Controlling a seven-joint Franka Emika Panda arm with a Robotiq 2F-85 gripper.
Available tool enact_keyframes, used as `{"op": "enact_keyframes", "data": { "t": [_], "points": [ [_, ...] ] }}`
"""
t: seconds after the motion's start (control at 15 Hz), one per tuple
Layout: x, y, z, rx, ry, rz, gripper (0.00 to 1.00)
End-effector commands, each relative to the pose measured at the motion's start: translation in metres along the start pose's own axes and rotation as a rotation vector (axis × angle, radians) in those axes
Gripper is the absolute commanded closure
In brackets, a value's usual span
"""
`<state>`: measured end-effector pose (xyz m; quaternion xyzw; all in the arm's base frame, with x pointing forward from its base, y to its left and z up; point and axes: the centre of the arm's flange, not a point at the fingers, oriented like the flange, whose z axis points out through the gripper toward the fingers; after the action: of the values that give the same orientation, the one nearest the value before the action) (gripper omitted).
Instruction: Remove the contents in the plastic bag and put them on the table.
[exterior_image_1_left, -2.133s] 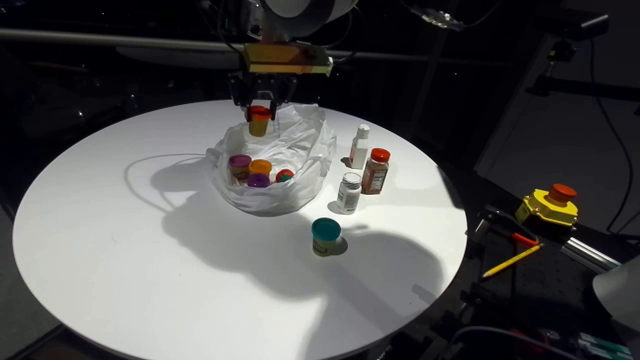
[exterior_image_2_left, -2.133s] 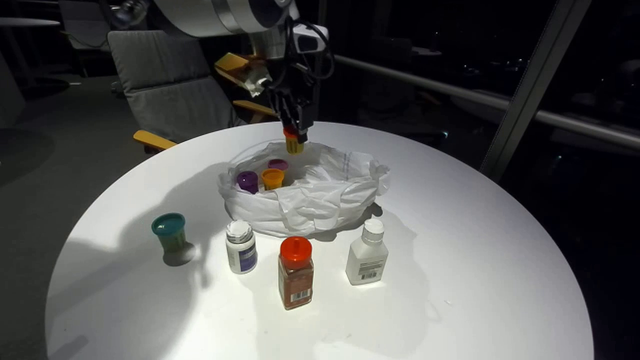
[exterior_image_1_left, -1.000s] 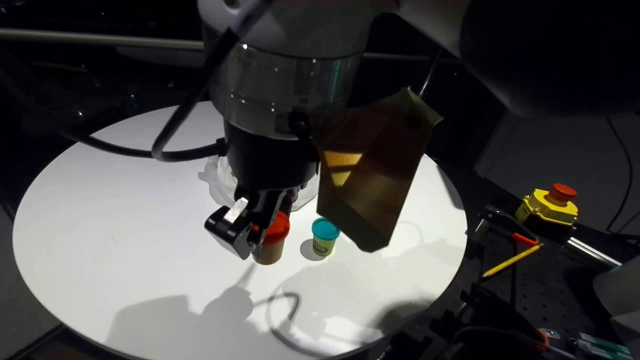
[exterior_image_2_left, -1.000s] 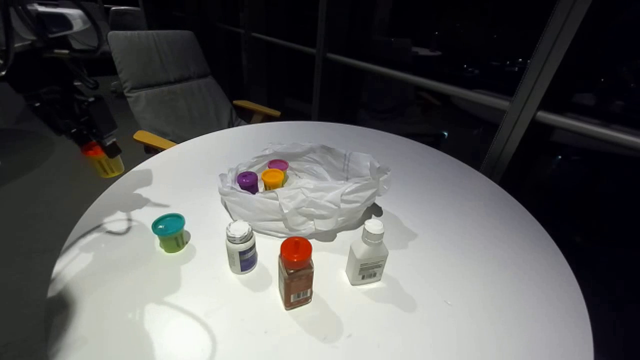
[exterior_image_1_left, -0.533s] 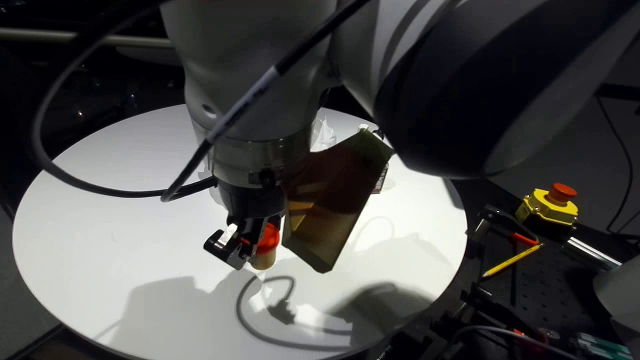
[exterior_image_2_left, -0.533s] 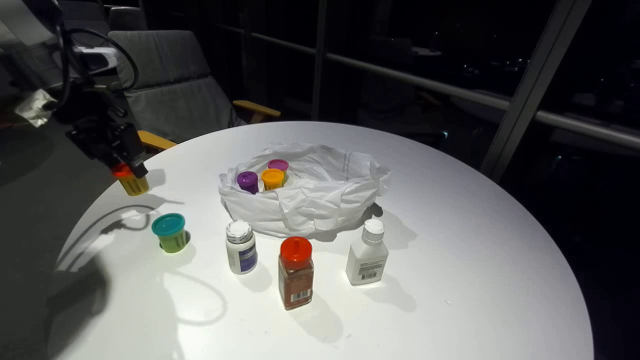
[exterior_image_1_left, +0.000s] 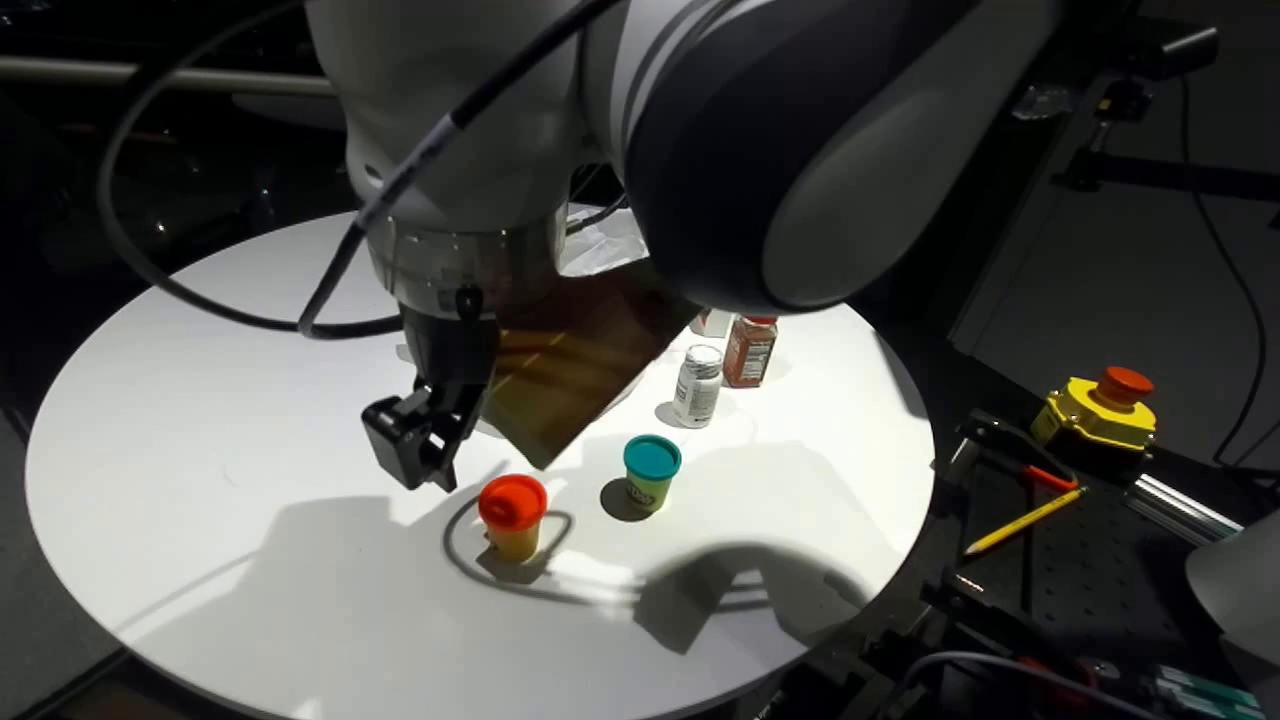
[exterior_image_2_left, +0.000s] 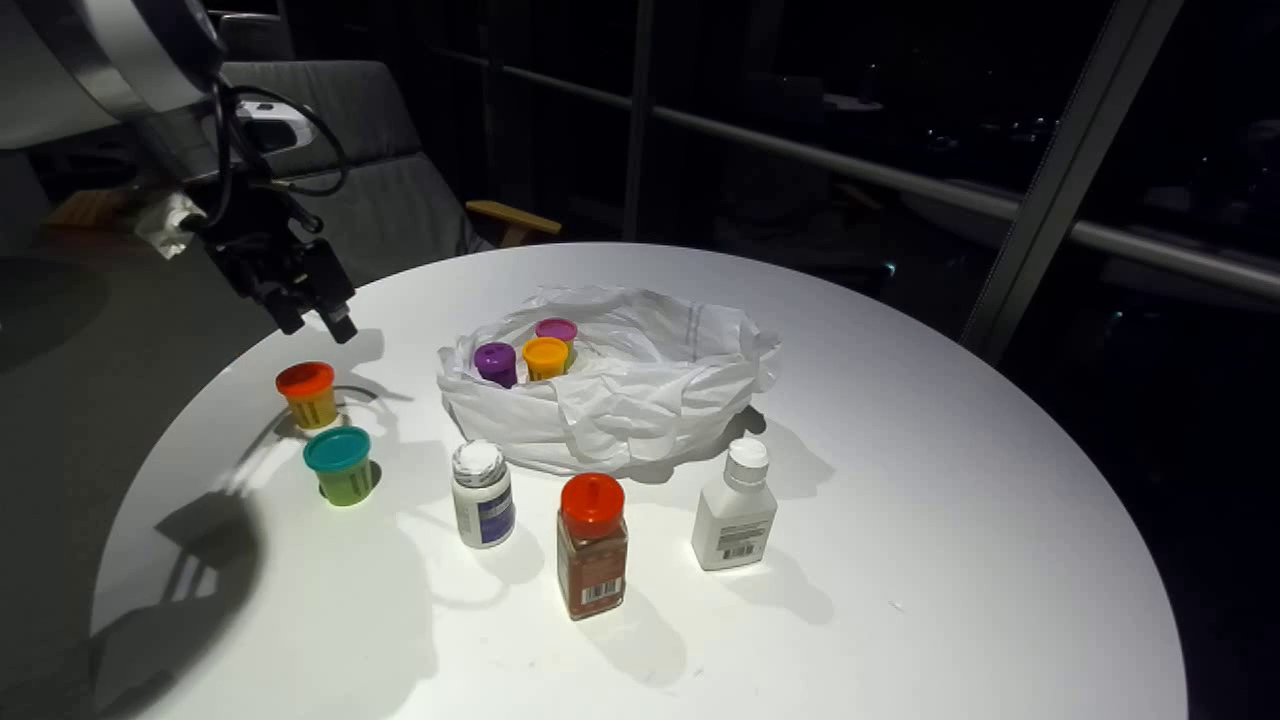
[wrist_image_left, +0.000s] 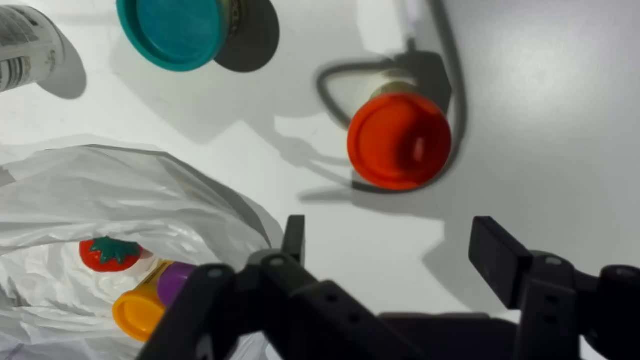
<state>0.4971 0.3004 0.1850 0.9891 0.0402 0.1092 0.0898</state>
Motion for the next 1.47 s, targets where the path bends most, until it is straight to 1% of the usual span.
{"op": "enact_keyframes", "data": {
  "t": [0.0,0.13,0.27,0.4,0.47,0.53,0.73,1.0,1.07,1.2,1.33,1.4],
  "points": [
    [0.033,0.041,-0.04,0.065,0.064,0.097,0.0],
    [0.057,0.067,-0.052,0.088,0.089,0.176,0.0],
    [0.082,0.09,-0.056,0.09,0.11,0.248,0.0],
    [0.104,0.11,-0.05,0.097,0.095,0.295,0.01],
    [0.11,0.119,-0.056,0.116,0.067,0.285,0.0],
    [0.089,0.11,-0.049,0.084,0.086,0.286,0.0],
    [0.098,0.123,-0.049,0.104,0.076,0.29,0.0],
    [0.096,0.118,-0.05,0.108,0.074,0.283,0.0],
    [0.097,0.116,-0.044,0.105,0.1,0.286,0.0],
    [0.097,0.112,-0.031,0.057,0.117,0.217,0.0],
    [0.096,0.11,-0.016,-0.012,0.125,0.134,0.0],
    [0.095,0.109,-0.01,-0.028,0.134,0.094,0.0]
  ]
}}
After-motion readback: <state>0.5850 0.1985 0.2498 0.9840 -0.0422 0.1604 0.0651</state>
